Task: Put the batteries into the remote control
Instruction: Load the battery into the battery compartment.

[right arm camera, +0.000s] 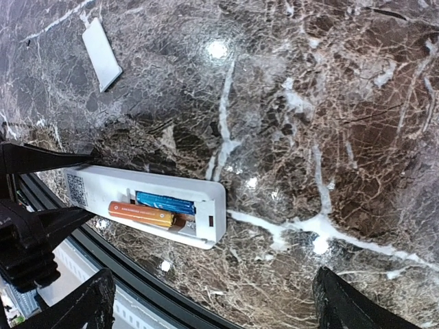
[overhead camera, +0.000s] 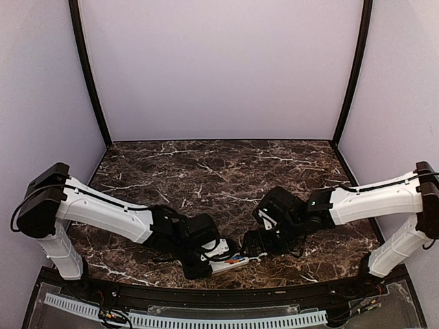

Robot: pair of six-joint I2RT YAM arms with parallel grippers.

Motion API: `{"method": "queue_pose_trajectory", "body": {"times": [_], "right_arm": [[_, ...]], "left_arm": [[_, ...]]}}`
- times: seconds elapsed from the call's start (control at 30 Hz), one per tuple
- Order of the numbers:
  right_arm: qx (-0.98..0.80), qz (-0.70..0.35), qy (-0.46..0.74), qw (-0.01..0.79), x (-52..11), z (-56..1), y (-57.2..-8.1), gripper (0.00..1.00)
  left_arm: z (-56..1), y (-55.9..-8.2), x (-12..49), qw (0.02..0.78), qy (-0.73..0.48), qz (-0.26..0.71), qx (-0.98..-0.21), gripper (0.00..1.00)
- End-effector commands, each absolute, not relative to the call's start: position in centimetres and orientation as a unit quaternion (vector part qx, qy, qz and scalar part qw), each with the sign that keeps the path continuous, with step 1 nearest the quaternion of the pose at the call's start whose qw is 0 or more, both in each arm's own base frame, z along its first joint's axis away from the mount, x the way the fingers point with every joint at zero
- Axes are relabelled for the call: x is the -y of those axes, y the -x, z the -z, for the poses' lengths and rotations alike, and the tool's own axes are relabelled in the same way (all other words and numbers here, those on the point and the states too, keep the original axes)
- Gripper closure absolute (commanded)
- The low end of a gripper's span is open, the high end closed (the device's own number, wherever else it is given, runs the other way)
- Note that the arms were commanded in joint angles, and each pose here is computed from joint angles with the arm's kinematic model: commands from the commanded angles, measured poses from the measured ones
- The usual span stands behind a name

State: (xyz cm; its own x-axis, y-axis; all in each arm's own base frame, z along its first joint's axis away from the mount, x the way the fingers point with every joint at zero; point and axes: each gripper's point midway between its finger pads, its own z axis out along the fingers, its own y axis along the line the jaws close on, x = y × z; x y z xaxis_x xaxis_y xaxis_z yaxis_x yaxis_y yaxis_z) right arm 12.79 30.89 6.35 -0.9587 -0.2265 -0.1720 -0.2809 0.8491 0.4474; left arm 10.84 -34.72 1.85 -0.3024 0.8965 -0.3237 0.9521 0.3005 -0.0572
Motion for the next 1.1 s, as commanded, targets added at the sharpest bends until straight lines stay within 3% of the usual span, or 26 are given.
{"method": "queue_pose_trajectory", "body": {"times": [0.0, 0.13, 0.4, 1.07], "right_arm": [[-0.954, -0.254, 0.150, 0.061, -32.3, -6.8, -13.3, 0.03], [-0.953, -0.256, 0.154, 0.052, -32.6, -6.4, -13.3, 0.03], [-0.952, -0.258, 0.162, 0.032, -33.6, -5.3, -12.9, 0.01], [-0.949, -0.255, 0.181, 0.029, -35.9, -4.0, -13.1, 0.03]], "left_arm": [[-1.2, -10.4, 34.5, 0.124, -0.551, 0.129, -0.815, 0.50], [-1.9, -10.4, 34.2, 0.143, -0.543, 0.138, -0.816, 0.41], [-2.0, -10.0, 33.4, 0.153, -0.506, 0.163, -0.833, 0.35], [-0.7, -10.0, 31.5, 0.158, -0.454, 0.162, -0.862, 0.39]]}}
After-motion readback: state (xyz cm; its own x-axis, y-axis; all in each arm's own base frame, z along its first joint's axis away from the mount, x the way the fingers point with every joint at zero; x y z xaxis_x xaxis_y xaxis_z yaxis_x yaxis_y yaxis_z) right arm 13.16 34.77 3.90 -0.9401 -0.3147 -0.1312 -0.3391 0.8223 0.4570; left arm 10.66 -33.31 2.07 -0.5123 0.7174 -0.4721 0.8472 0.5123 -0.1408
